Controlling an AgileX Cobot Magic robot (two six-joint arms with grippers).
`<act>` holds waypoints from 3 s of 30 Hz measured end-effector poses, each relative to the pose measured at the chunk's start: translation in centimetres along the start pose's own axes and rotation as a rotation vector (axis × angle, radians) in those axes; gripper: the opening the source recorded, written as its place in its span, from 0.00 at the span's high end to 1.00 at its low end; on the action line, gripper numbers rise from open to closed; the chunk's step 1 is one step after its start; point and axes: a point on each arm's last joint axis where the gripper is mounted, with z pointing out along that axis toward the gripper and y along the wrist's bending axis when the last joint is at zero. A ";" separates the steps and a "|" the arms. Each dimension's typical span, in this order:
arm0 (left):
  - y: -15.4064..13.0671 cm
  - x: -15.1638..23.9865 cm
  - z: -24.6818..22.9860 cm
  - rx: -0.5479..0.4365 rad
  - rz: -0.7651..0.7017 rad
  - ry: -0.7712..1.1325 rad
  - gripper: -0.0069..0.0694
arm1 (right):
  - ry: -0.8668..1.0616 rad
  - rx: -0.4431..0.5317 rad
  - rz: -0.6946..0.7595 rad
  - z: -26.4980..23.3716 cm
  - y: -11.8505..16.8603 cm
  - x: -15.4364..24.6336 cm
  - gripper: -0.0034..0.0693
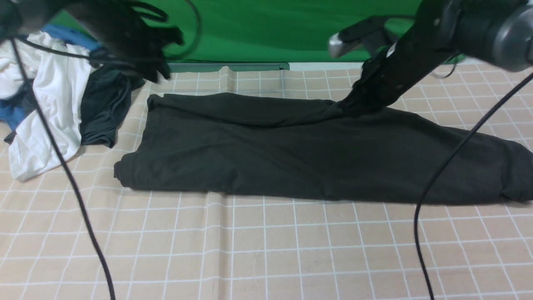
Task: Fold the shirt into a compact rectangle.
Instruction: 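Pull the folded dark garment lengthwise by its ends to straighten it flat on the table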
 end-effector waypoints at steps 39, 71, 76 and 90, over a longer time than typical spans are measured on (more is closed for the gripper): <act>-3.1 1.9 0.3 0.027 0.128 0.099 0.89 | 0.182 0.097 0.347 -13.5 -11.0 4.8 0.90; -0.9 8.6 6.6 -0.033 0.088 0.215 0.89 | 0.398 0.186 0.664 -9.1 -16.9 19.4 0.84; -1.0 8.6 6.7 -0.023 0.078 0.219 0.89 | 0.432 0.218 0.694 -9.7 -17.0 19.4 0.80; -2.4 7.4 0.2 -0.002 0.115 0.097 0.89 | 0.239 0.263 0.799 -10.1 -18.7 16.2 0.02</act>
